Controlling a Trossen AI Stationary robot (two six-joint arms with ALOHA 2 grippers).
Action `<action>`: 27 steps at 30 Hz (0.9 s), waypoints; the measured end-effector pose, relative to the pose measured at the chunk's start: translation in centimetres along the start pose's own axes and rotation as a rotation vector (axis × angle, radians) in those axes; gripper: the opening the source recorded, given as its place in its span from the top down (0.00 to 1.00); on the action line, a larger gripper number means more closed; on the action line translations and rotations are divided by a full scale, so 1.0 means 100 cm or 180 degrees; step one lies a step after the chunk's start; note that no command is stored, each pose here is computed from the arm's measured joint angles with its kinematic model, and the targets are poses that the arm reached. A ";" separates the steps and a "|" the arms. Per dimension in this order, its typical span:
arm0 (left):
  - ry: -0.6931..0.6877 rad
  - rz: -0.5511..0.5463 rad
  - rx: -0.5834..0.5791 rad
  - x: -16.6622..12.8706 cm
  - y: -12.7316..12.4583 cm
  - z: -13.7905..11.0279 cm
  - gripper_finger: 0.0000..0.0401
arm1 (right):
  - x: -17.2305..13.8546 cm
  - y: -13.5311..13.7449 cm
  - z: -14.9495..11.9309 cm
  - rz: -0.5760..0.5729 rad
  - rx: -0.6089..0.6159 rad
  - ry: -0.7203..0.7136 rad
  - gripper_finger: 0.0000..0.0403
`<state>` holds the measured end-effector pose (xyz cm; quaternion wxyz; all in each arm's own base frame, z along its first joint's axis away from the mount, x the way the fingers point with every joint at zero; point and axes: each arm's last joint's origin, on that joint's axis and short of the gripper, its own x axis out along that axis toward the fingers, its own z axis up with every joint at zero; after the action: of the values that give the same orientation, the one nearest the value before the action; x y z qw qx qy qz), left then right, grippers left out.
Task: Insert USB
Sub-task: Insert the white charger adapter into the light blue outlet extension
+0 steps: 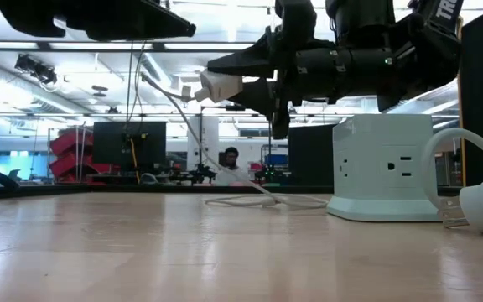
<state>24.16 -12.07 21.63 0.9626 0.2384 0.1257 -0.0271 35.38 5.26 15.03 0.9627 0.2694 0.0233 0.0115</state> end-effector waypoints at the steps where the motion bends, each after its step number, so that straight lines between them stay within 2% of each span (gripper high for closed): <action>1: -0.0019 -0.0022 0.0064 -0.001 -0.002 0.001 0.78 | 0.000 -0.001 -0.002 -0.0034 0.0007 0.0056 0.72; 4: -0.0215 0.0025 0.0270 -0.005 -0.007 0.009 0.71 | 0.000 -0.002 -0.004 -0.0068 0.0000 0.0124 0.72; 6: -0.0254 0.0255 0.0344 -0.009 -0.008 0.014 0.67 | 0.000 -0.002 -0.004 -0.0082 0.0000 0.0112 0.72; 9: -0.0102 0.0621 0.0357 -0.011 -0.007 0.015 0.63 | 0.000 -0.001 -0.004 -0.0080 0.0002 0.0091 0.72; 11: 0.0016 0.0722 0.0346 -0.012 -0.007 0.012 0.61 | 0.000 -0.001 -0.004 -0.0083 0.0003 0.0083 0.72; 27: 0.0200 0.0872 0.0241 -0.004 0.005 0.004 0.45 | -0.001 0.009 0.001 0.0137 0.0012 -0.0138 0.72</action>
<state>23.93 -11.78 22.26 0.9432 0.2902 0.1210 0.1074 35.26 5.93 15.58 0.9620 0.2718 -0.0034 0.0262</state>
